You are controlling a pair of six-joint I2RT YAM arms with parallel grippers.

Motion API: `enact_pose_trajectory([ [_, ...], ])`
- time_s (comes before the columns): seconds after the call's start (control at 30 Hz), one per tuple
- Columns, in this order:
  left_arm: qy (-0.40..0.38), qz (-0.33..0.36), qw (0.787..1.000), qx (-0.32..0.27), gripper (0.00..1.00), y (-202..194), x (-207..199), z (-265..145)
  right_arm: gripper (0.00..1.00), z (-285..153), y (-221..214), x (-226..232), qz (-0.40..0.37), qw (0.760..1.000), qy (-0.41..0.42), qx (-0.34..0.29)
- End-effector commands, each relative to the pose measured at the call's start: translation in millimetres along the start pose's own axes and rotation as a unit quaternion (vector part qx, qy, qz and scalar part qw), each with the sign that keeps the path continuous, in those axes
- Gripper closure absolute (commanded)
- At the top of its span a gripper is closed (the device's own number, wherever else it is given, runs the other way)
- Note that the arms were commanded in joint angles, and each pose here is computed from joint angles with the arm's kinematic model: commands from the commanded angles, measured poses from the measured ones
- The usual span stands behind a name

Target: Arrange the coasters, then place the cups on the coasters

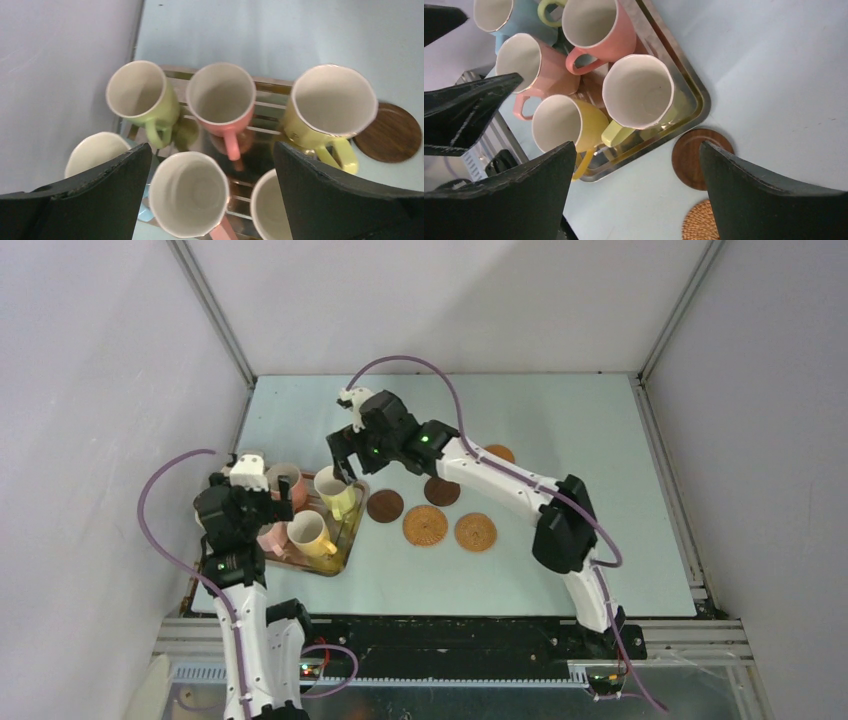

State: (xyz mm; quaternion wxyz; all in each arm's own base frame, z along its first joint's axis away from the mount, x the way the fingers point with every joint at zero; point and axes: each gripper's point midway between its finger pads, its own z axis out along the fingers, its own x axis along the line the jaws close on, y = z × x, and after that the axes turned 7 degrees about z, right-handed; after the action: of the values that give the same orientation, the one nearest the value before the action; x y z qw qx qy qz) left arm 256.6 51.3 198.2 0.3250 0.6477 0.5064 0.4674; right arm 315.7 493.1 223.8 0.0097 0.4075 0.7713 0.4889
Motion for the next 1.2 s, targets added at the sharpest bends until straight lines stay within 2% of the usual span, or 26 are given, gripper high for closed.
enact_pose_trajectory([
  [0.0, 0.049, -0.035, 0.998, -0.036, 0.02, 14, 24, -4, 0.03, 10, -15, 7, 0.069, 0.996, -0.01, 0.051],
  [0.27, 0.082, -0.036, 0.994, -0.067, 0.02, 22, 33, -14, 0.04, 26, -44, 10, 0.056, 0.995, -0.035, 0.078],
  [0.4, 0.073, -0.036, 0.994, -0.068, 0.02, 23, 29, -14, 0.02, 19, -49, -2, 0.024, 0.995, -0.037, 0.085],
  [0.5, 0.064, -0.034, 0.995, -0.069, 0.02, 22, 26, -13, 0.03, -3, -53, -14, -0.006, 0.996, -0.015, 0.089],
  [0.6, 0.057, -0.033, 0.995, -0.072, 0.02, 23, 23, -14, 0.02, -23, -48, -22, -0.049, 0.997, 0.001, 0.057],
  [0.7, 0.055, -0.032, 0.995, -0.075, 0.02, 25, 22, -15, 0.01, -35, -56, -46, -0.095, 0.995, -0.024, 0.033],
  [0.8, 0.057, -0.032, 0.995, -0.078, 0.02, 26, 22, -16, 0.01, -24, -67, -83, -0.12, 0.988, -0.086, 0.032],
  [0.93, 0.054, -0.033, 0.995, -0.076, 0.02, 25, 22, -14, 0.01, -1, -65, -128, -0.092, 0.986, -0.138, 0.033],
  [1.17, 0.061, -0.032, 0.995, -0.073, 0.02, 23, 24, -14, 0.01, 37, -55, -156, -0.067, 0.985, -0.148, 0.052],
])
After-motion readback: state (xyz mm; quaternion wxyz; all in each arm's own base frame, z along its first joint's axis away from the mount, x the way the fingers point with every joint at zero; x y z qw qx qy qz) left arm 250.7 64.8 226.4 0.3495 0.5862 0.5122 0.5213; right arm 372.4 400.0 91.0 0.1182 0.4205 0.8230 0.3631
